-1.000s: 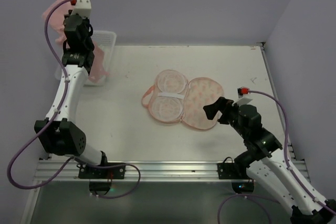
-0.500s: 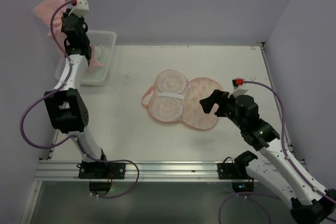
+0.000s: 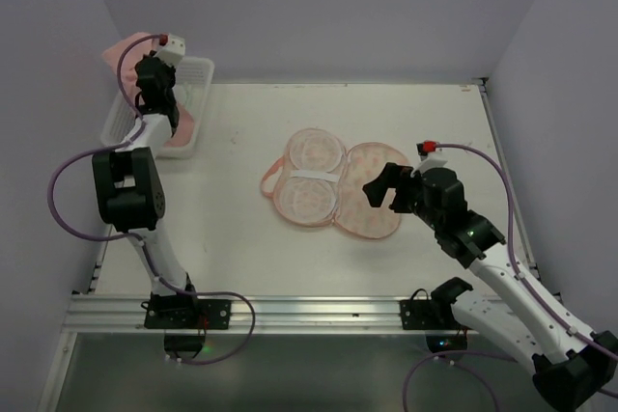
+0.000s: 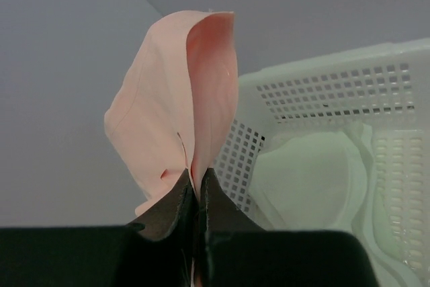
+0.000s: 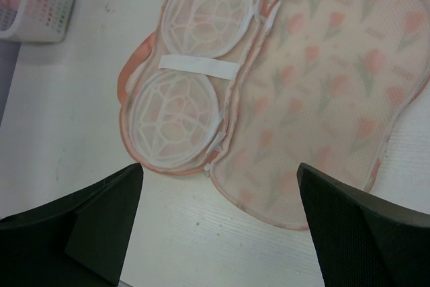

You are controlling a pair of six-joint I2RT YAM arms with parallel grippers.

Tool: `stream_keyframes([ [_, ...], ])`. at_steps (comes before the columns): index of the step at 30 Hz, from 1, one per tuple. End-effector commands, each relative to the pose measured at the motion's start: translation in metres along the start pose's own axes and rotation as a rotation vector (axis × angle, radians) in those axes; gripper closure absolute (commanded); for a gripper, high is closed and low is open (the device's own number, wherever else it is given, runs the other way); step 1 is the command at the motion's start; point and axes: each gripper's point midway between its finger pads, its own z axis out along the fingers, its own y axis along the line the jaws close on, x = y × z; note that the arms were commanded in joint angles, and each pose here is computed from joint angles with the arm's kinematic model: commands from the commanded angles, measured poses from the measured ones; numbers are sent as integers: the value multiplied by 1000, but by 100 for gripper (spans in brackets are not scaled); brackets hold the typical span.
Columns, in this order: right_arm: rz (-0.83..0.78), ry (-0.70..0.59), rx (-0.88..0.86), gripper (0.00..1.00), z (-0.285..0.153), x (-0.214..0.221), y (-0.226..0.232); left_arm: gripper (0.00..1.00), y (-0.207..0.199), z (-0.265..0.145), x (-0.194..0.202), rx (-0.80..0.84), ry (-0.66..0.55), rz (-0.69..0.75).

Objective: Unzip the laundry bag and remove the bra

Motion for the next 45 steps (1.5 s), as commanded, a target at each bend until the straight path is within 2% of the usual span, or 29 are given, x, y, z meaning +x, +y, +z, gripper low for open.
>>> stream_keyframes([
  [1,0,-64,-31,1,-2,-22,11,100,-2,9,-6,-4,-48,6],
  [3,6,-61,-24,1,-1,-21,10,97,-16,20,3,17,-36,-34],
  [4,7,-62,-26,1,-1,-22,10,96,-16,27,-7,25,-57,-60],
  [5,13,-63,-25,1,-1,-22,10,93,-31,36,4,52,-37,-76],
  [7,19,-60,-14,1,0,-20,8,87,-35,49,-4,61,-35,-161],
  [8,31,-59,-5,1,1,-20,7,73,-45,55,6,69,-10,-179],
  [10,42,-53,24,1,3,-17,1,60,-52,58,3,75,6,-215],
  [11,56,-51,37,1,4,-16,-1,50,-52,58,-4,71,-4,-223],
  [13,72,-43,58,1,7,-13,-6,41,-54,54,-12,68,4,-258],
  [14,91,-37,67,1,9,-12,-8,32,-47,52,-23,54,-5,-284],
  [16,124,-10,115,1,15,-7,-18,22,-47,46,-28,53,35,-369],
  [17,157,-9,150,1,17,-6,-25,13,-40,41,-42,55,23,-397],
  [20,248,7,278,1,23,-3,-52,2,-40,18,-79,121,8,-494],
  [22,309,35,381,1,26,2,-77,0,-62,-2,-97,218,12,-556],
  [23,347,47,418,1,28,5,-86,0,-58,-15,-113,234,-7,-590],
  [24,369,67,446,1,29,7,-92,0,-77,-32,-132,287,-20,-608],
  [25,403,70,486,1,30,5,-103,0,-94,-44,-126,327,5,-602],
  [26,440,110,534,1,36,15,-114,0,-93,-60,-139,343,-16,-613],
  [27,469,136,541,1,39,17,-116,0,-112,-78,-149,395,-18,-626],
  [28,500,147,568,1,40,18,-126,0,-134,-92,-136,451,20,-622],
  [29,521,190,594,1,46,27,-132,0,-143,-114,-148,496,11,-658],
  [30,533,204,594,1,50,27,-133,0,-153,-126,-146,532,22,-661],
  [31,545,226,592,1,53,29,-133,0,-173,-140,-124,576,76,-652],
  [33,548,278,609,1,64,37,-137,0,-190,-168,-121,629,94,-660],
  [36,558,348,617,3,76,49,-139,0,-219,-201,-92,698,167,-625],
  [38,565,382,611,6,82,56,-139,0,-221,-217,-85,712,181,-627],
  [40,571,427,603,7,92,63,-138,0,-227,-232,-62,727,236,-637],
  [44,595,483,591,13,104,72,-137,0,-218,-254,-41,719,265,-635],
  [45,599,493,585,15,106,74,-136,0,-219,-262,-24,717,313,-613],
])
